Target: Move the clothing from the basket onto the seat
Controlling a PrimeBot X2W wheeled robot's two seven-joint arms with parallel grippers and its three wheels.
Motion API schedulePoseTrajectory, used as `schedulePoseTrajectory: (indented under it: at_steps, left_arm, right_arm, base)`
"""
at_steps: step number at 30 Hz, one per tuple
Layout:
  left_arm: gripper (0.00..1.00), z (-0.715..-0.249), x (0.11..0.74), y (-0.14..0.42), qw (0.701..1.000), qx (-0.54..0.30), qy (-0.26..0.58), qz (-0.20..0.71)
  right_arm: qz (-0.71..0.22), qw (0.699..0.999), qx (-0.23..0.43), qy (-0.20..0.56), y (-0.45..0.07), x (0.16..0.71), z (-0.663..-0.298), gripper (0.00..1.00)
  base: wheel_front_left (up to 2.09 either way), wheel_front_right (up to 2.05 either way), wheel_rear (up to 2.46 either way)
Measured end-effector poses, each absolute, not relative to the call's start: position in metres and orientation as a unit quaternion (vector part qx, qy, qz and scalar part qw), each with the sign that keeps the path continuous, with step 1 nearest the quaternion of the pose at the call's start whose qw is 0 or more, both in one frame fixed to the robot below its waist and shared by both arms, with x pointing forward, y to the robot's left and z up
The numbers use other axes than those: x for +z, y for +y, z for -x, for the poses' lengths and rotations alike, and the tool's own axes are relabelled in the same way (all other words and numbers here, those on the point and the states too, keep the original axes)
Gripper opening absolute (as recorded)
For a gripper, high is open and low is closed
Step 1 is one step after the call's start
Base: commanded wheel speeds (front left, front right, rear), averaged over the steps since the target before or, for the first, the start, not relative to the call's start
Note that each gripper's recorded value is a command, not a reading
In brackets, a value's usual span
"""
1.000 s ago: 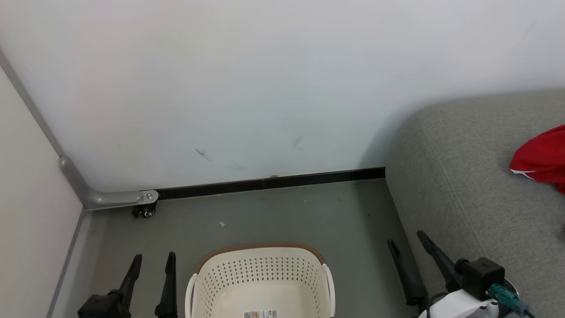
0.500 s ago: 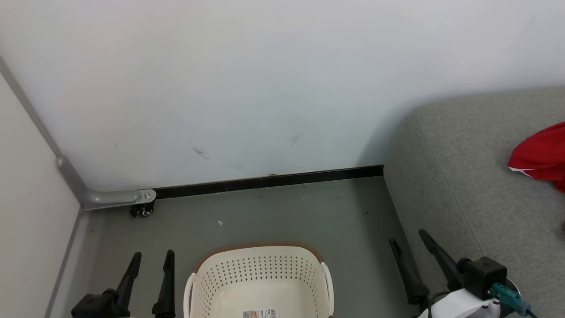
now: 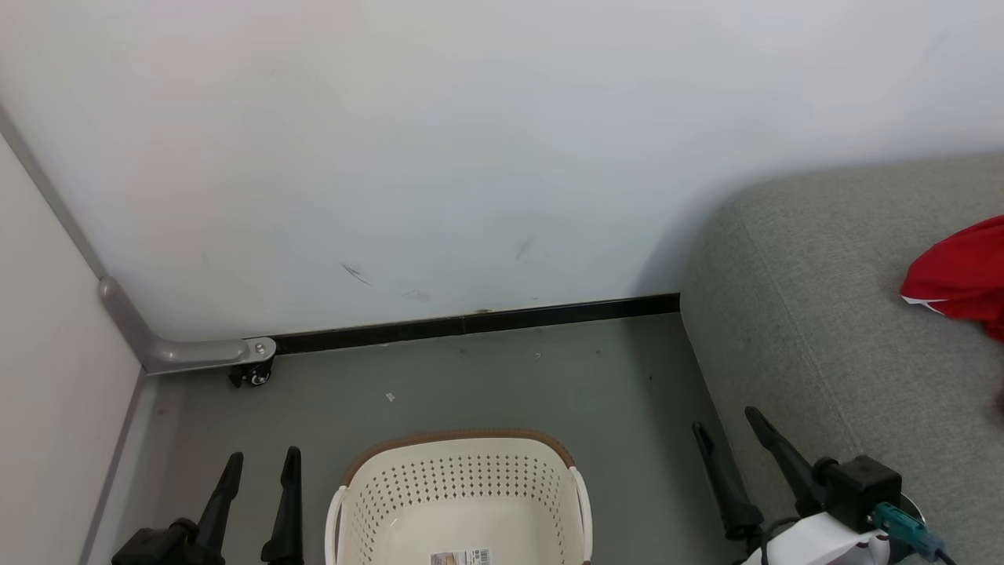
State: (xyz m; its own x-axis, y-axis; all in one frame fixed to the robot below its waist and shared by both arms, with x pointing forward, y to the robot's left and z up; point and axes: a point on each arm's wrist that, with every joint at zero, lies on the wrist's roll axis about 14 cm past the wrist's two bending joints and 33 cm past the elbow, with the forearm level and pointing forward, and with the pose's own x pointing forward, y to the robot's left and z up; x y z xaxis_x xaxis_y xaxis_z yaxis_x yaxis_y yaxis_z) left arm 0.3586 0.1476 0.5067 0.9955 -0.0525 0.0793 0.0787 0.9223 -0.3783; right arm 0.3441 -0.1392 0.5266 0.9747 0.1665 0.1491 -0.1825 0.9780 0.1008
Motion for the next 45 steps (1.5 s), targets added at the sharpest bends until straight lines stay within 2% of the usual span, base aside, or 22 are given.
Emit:
schedulePoseTrajectory:
  at_steps: [2, 3, 11, 23, 45]
  left_arm:
    - [1.00, -0.359, 0.507, 0.147, 0.980, -0.034, -0.034, 0.194]
    - [0.00, -0.359, 0.507, 0.147, 0.980, -0.035, -0.034, 0.194]
    - [0.00, -0.348, 0.475, 0.140, 0.977, -0.028, 0.018, 0.209]
    - [0.00, -0.348, 0.462, 0.150, 0.959, 0.000, 0.049, 0.279]
    - [0.00, -0.355, 0.455, 0.163, 0.915, 0.028, 0.071, 0.397]
  right_arm:
    - [-0.057, 0.992, 0.088, -0.070, -0.139, 0.527, -0.344, 1.00]
    - [-0.057, 0.992, 0.087, -0.071, -0.140, 0.527, -0.344, 0.00]
    - [-0.070, 0.994, 0.087, -0.019, -0.134, 0.493, -0.330, 0.00]
    - [-0.151, 0.985, 0.076, -0.024, -0.135, 0.497, -0.326, 0.00]
    - [-0.318, 0.948, 0.022, 0.008, -0.161, 0.485, -0.337, 0.00]
  base:
    - [0.00, 0.00, 0.00]
    - [0.00, 0.00, 0.00]
    - [0.00, 0.00, 0.00]
    - [0.00, 0.00, 0.00]
    - [0.00, 0.00, 0.00]
